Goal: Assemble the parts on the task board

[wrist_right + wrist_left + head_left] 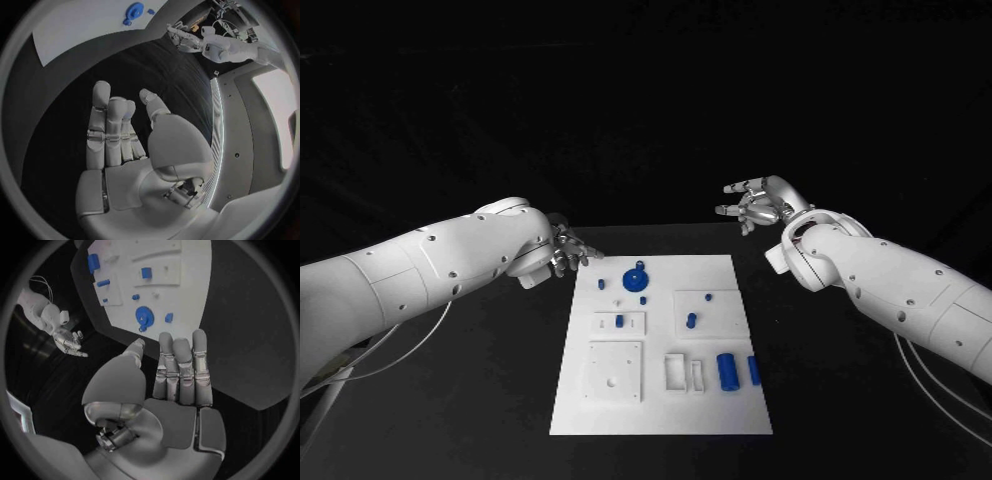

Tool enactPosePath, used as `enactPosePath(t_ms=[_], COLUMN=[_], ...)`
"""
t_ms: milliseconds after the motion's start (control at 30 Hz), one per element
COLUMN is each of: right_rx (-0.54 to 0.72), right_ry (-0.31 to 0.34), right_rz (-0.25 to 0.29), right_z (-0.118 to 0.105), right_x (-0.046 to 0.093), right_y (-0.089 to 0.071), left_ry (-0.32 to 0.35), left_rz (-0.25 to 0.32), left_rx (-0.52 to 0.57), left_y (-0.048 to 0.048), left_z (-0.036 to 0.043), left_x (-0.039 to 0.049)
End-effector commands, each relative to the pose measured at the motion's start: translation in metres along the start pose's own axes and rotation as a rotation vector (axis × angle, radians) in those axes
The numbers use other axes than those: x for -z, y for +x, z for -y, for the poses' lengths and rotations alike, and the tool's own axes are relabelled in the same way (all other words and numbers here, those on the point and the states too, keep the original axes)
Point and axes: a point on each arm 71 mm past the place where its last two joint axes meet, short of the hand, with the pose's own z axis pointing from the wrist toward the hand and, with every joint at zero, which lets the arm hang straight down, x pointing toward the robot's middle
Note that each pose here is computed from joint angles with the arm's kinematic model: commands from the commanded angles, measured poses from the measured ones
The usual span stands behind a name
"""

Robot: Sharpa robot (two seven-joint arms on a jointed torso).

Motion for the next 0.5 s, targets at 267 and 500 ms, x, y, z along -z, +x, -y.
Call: enactPosePath(t_ms=[267, 500], right_rx=[-0.011, -0.014], right_ry=[-0.015, -0.027], right_rz=[-0.016, -0.018], right_z=[-0.006, -0.011], right_x=[0.002, 0.003], right_y=[0.002, 0.002], left_ry=[0.017, 0.014], left_rz=[-0.052, -0.046], left_rx=[-0.081, -0.098], left_y=[0.0029, 0.0063], left_z=[0.0059, 0.0052], left_x=[-0.0155, -0.0227])
